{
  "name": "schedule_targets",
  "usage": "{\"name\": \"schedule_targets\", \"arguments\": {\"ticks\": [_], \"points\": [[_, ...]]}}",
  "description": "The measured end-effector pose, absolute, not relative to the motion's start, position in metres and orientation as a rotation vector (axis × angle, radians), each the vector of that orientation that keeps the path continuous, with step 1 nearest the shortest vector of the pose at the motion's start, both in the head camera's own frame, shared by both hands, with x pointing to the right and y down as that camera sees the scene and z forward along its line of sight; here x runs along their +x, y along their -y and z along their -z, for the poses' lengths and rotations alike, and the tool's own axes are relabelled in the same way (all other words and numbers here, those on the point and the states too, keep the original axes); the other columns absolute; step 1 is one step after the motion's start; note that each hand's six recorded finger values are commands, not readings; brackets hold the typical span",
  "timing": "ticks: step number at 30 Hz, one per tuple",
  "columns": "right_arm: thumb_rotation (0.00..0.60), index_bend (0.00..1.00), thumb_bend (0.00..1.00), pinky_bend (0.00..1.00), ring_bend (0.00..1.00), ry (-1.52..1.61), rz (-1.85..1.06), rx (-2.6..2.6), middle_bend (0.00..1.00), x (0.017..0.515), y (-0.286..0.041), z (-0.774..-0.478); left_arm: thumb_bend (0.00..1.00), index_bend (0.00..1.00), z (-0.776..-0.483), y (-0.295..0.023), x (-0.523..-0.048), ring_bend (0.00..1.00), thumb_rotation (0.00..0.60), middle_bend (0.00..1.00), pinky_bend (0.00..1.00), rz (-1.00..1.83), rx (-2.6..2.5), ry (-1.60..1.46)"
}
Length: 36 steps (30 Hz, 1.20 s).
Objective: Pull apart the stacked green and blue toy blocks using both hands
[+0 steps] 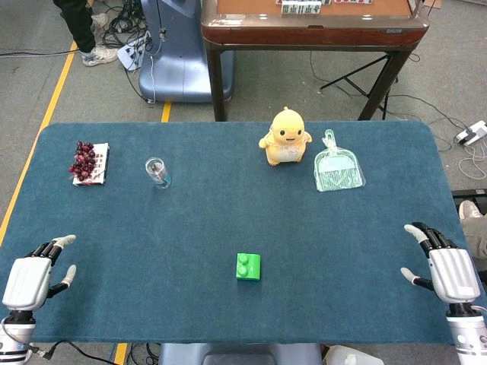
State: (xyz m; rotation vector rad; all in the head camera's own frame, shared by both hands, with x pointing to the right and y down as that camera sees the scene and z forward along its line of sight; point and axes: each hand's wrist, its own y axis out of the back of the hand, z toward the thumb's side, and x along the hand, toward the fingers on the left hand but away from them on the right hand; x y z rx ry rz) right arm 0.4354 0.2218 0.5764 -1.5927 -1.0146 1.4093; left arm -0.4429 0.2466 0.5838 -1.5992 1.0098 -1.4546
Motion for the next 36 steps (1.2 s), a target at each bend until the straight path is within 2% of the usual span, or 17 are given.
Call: {"name": "schedule_targets", "arguments": {"ticks": [9,15,20,26,36], "points": [[0.600,0.23,0.01,0.44,0.22,1.033,-1.396,-1.624,0.19,0.427,-0.221,-0.582,0.40,0.30,-0.586,-0.247,-0.440,0.33,0.600,0.32,0.50,1.442,-1.601,-1.012],[0.600,0.23,0.00,0.44,0.17,1.015,-1.345,-1.691,0.18,0.404,-0.217,-0.585,0.40,0.30,-0.591,-0.249,-0.436,0.33,0.600,0.32,0.50,1.445,-1.623,-1.008],[0.600,0.19,0.00,0.42,0.15,0.998,-1.260,-1.783,0.15,0.369,-0.212,-0.585,0.40,0.30,-0.596,-0.252,-0.431,0.33,0.600,0.32,0.50,1.443,-1.635,-0.985],[0.600,0.17,0.00,0.31,0.11,0.914,-1.166,-1.895,0.13,0.319,-0.207,-0.589,0.40,0.30,-0.598,-0.249,-0.430,0.33,0.600,0.32,0.50,1.438,-1.638,-1.005],[0.600,0.12,0.00,0.26,0.06,0.771,-1.016,-1.987,0.09,0.248,-0.207,-0.601,0.40,0.30,-0.594,-0.246,-0.426,0.33,0.600,0.32,0.50,1.425,-1.636,-1.008]]}}
